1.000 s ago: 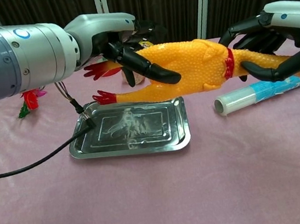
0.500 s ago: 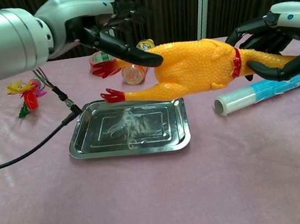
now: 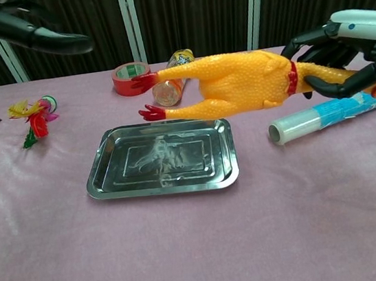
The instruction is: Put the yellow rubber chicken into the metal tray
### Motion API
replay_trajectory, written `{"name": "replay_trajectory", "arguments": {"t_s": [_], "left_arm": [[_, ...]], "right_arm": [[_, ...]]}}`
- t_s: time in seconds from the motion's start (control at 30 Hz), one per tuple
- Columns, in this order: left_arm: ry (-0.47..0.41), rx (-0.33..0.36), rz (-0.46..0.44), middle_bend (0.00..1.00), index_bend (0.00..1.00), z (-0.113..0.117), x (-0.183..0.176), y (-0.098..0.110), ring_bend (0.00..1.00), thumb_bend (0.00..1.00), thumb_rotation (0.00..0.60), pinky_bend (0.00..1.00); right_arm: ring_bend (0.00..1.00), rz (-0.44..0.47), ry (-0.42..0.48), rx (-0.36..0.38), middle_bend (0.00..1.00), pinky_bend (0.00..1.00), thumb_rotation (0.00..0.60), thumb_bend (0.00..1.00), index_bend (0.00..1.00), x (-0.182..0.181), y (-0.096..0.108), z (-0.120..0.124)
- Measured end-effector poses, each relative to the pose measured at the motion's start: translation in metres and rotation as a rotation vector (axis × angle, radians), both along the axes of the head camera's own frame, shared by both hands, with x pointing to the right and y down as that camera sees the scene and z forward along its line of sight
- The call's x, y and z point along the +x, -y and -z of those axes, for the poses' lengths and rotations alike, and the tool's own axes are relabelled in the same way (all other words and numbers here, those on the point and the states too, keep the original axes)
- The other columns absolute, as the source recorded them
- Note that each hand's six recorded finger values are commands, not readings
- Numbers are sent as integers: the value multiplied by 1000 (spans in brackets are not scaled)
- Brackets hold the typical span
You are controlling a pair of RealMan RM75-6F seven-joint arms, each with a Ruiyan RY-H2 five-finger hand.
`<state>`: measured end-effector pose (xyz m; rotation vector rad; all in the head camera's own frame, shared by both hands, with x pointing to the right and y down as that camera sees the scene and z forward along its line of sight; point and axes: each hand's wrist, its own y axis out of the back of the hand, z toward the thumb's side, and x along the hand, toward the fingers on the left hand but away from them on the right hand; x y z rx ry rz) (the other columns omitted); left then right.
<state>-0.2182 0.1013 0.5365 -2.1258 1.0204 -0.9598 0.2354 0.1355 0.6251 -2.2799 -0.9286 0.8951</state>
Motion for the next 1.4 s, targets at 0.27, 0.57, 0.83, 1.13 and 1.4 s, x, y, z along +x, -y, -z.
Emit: {"name": "replay_trajectory", "arguments": {"t_s": [0.27,0.57,0.83,1.13,1.4], "left_arm": [[60,51,86,0,0,5,-76,-15,0,0,502,179],[116,36,163,0,0,-2,-122,-27,0,0,503,179],[115,18,226,0,0,-7,-141,-25,0,0,502,179],[126,-22,259,0,0,-20,-153,-26,0,0,502,178],[133,-47,271,0,0,-26,-158,-28,0,0,502,179]], "right_arm": [[710,45,14,-4,709,846,600,1000,947,-31,15,-18],[710,127,15,-14,709,846,600,1000,947,-77,22,-36],[708,162,-23,-33,709,846,600,1000,947,-110,30,-60],[671,168,-73,-47,709,812,600,1000,947,-130,37,-84],[561,177,-97,-60,642,636,600,1000,808,-143,38,-96]]}}
